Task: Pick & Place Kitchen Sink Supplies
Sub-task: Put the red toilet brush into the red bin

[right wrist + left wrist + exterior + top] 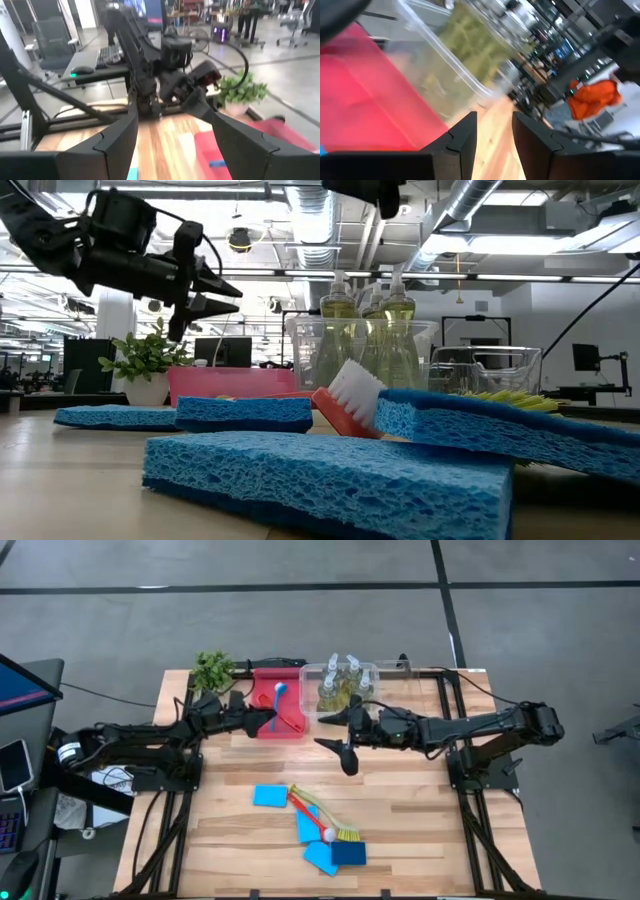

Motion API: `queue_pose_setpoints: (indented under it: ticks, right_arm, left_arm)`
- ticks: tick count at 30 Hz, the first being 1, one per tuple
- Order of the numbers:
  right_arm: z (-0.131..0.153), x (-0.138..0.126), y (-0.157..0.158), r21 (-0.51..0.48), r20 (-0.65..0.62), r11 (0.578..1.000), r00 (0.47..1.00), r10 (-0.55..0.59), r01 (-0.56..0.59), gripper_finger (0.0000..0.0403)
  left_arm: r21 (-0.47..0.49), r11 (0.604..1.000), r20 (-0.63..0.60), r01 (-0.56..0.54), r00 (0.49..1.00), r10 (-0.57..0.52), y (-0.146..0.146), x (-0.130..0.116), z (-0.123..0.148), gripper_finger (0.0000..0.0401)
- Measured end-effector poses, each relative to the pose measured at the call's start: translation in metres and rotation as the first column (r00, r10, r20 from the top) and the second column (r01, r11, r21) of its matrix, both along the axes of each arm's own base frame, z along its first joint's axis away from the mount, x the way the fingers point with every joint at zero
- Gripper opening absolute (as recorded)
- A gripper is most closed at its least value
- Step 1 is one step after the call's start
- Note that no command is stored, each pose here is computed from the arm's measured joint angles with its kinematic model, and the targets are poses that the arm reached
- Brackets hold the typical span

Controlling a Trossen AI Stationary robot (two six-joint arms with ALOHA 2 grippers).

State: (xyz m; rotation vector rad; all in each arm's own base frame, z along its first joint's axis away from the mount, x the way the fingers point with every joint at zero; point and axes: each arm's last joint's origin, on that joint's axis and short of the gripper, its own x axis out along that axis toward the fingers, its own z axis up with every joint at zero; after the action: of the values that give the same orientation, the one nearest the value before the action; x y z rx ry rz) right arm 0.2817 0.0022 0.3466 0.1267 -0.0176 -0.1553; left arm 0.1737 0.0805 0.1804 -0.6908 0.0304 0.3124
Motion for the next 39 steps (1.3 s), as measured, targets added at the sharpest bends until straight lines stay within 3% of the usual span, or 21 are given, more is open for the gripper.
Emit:
queue_pose_setpoints:
  ticks: [5,10,19,22,32,39]
  right_arm:
    - [-0.009,0.002,0.011,0.005,-0.072,0.999,0.997,0.038,-0.037,0.0249]
    - [-0.019,0.005,0.024,0.038,-0.143,0.996,0.986,0.082,-0.078,0.0249]
    - [-0.034,-0.002,0.047,0.096,-0.289,0.986,0.945,0.156,-0.134,0.0249]
    - [-0.037,-0.004,0.056,0.119,-0.316,0.981,0.930,0.186,-0.156,0.0249]
    - [-0.045,-0.020,0.099,0.298,-0.363,0.929,0.874,0.323,-0.220,0.0249]
    - [-0.044,-0.036,0.133,0.374,-0.346,0.878,0.834,0.430,-0.297,0.0249]
  left_arm:
    - [0.072,0.990,-0.021,0.120,0.993,-0.118,-0.019,0.008,0.000,0.0124]
    - [0.194,0.944,-0.059,0.267,0.964,-0.261,-0.044,0.014,0.000,0.0124]
    - [0.396,0.761,-0.130,0.515,0.851,-0.509,-0.100,0.017,0.000,0.0124]
    - [0.437,0.740,-0.148,0.511,0.853,-0.501,-0.118,0.014,-0.001,0.0124]
    - [0.489,0.763,-0.196,0.423,0.905,-0.377,-0.161,0.005,-0.005,0.0124]
    - [0.516,0.738,-0.309,0.435,0.898,-0.313,-0.194,0.033,-0.016,0.0124]
